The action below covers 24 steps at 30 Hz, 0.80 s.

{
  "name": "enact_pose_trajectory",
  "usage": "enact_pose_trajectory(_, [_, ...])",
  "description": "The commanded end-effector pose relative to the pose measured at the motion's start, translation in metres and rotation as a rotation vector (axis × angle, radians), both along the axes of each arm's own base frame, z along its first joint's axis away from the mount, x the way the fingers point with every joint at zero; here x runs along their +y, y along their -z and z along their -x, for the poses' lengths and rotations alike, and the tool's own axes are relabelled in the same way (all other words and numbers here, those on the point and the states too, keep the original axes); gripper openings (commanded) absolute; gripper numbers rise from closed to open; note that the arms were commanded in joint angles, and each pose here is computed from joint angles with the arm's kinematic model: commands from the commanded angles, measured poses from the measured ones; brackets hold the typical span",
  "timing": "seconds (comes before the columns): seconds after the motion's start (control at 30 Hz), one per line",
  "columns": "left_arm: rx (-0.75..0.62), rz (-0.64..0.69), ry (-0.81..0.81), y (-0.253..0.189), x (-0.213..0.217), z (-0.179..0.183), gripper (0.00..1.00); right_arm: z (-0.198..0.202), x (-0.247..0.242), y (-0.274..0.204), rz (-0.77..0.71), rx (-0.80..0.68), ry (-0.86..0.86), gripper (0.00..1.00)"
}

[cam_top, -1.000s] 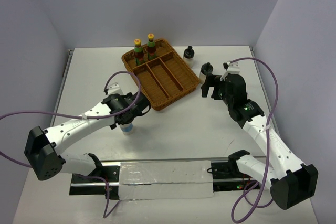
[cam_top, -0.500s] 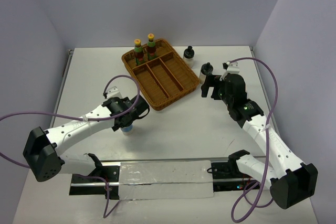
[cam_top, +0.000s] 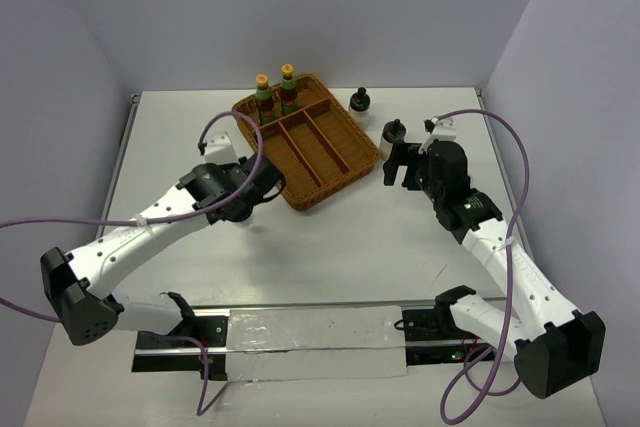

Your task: Organize the condiment bottles

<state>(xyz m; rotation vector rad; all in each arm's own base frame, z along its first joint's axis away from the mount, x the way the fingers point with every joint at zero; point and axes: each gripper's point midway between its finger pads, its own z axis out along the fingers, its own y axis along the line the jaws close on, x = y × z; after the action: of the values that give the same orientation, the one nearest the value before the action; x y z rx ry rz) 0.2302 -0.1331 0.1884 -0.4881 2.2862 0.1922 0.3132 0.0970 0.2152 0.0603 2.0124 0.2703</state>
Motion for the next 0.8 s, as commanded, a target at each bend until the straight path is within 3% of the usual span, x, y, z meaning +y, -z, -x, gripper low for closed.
enact_pose_trajectory(0.0, [-0.227,-0.033,0.086,-0.091,-0.010,-0.041,0.10,-0.004,0.000,-0.012,-0.009,-0.052,0.010,1.00])
enact_pose_trajectory(0.2, [-0.408,0.024,0.161,-0.165,-0.046,-0.097,0.10,-0.003,-0.003,-0.012,-0.002,-0.048,0.023,1.00])
enact_pose_trajectory(0.57, [-0.435,0.032,0.198,-0.164,-0.091,-0.186,0.10,-0.004,-0.005,-0.010,0.005,-0.045,0.036,1.00])
enact_pose_trajectory(0.77, [-0.382,0.023,0.198,-0.129,-0.093,-0.219,0.10,-0.009,-0.003,-0.005,0.011,-0.030,0.036,1.00])
